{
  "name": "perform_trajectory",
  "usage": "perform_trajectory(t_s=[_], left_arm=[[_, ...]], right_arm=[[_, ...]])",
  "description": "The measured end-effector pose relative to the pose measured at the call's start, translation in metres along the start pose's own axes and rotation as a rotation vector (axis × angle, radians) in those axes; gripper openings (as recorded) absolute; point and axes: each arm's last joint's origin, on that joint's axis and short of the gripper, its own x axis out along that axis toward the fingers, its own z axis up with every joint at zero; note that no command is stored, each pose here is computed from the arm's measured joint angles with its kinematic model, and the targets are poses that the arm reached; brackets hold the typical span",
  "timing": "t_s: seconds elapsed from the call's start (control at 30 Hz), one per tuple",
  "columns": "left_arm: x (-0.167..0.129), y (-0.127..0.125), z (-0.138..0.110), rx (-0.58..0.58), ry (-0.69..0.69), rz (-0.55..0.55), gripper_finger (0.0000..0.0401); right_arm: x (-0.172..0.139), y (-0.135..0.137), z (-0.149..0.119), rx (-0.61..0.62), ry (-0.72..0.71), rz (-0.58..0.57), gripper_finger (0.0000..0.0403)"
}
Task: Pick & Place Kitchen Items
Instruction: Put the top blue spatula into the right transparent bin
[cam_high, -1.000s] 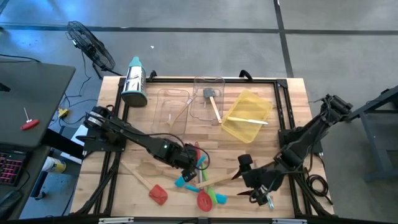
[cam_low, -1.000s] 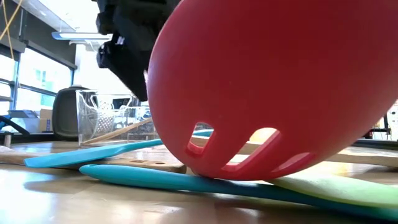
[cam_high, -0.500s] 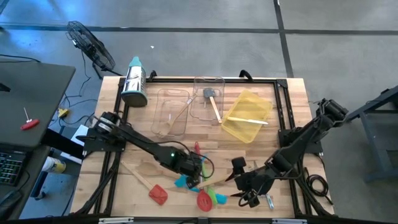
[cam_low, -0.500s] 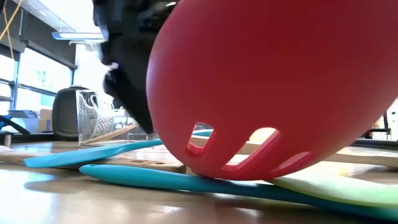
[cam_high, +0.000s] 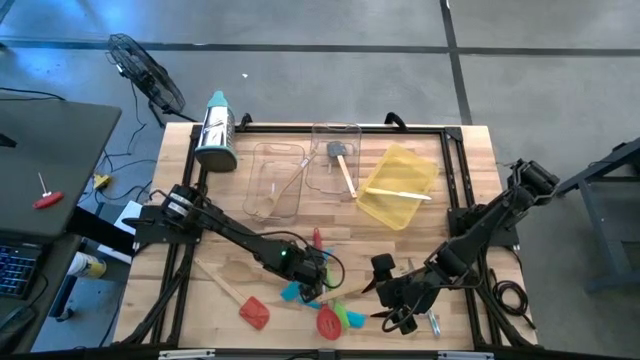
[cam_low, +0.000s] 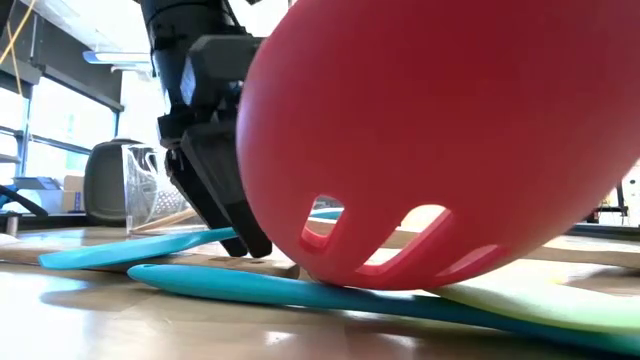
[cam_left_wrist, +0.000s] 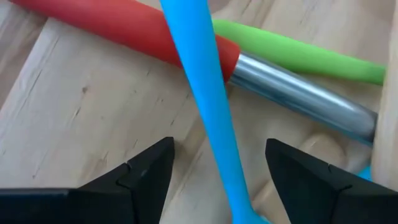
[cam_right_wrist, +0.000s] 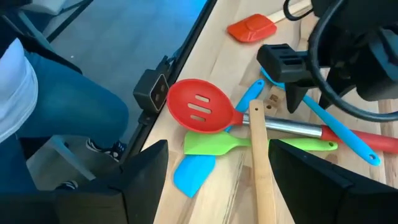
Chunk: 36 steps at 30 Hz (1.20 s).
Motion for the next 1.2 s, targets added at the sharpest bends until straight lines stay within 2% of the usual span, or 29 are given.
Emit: perform_trajectory(t_s=[0.13,0.23,0.63,0.87,1.0,1.2], left_arm=[[0.0035,0.0027,0.0019,-0.013,0.01,0.01,0.0235],[0.004,0.0038,0.0022,-0.019,0.011,0.016,0.0207],[0.0052,0.0067,0.0002,-0.016,0.036,0.037,0.0025],[0.0055,0.006,0.0007,-0.025,0.03,0.03,0.003],[0.0033,0.0052,0.0013,-0.026,0.016,0.028,0.0009],[-0.0001,0.0031,0.0036,-0.033,0.02,0.035,0.0008]], right_arm=[[0.0,-0.0003,-0.0003,0.001,0.003,-0.003,0.0271],[0.0,-0.0002,-0.0003,0.0,0.004,-0.002,0.0271],[0.0,-0.0002,-0.0004,-0.001,0.004,-0.002,0.0271],[0.0,-0.0003,-0.0002,-0.001,0.002,-0.004,0.0271],[0.0,-0.0003,-0.0002,-0.001,0.001,-0.005,0.0271],[0.0,-0.0002,-0.0002,-0.001,0.001,-0.004,0.0271]])
